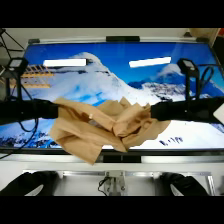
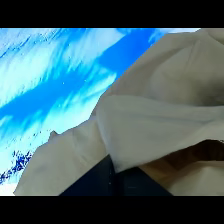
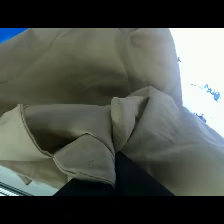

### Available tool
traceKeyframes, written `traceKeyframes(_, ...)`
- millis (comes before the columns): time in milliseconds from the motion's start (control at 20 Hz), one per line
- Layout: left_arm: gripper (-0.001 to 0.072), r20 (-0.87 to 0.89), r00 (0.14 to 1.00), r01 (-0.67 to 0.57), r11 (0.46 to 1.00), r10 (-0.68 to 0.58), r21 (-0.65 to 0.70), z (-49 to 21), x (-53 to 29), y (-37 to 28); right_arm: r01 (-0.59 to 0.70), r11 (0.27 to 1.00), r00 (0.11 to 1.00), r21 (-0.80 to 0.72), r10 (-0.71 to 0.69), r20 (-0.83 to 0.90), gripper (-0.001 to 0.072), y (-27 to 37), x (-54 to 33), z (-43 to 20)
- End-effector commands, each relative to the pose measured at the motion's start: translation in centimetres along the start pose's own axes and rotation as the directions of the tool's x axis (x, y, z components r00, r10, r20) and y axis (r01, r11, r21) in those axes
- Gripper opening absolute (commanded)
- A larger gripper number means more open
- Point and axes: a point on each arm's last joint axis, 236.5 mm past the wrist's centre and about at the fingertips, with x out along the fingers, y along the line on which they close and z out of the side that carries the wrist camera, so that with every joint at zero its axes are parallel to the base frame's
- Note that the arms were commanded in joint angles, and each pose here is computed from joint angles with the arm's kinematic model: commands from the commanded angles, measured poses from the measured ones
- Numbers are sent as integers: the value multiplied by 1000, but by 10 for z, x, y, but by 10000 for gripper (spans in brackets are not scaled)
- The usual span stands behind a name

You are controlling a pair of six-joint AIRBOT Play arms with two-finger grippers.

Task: Fold the shirts.

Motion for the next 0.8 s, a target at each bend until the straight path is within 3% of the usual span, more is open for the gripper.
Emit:
traceKeyframes(0,55,-32,999,-8,1000,8,-2,-4,11,0,-18,1000,1000,16,18,15,60,2,8,2)
traceKeyframes(750,55,-93,995,-18,1000,20,19,-10,30,-4,24,999,1000,33,-24,12,60,-10,14,1)
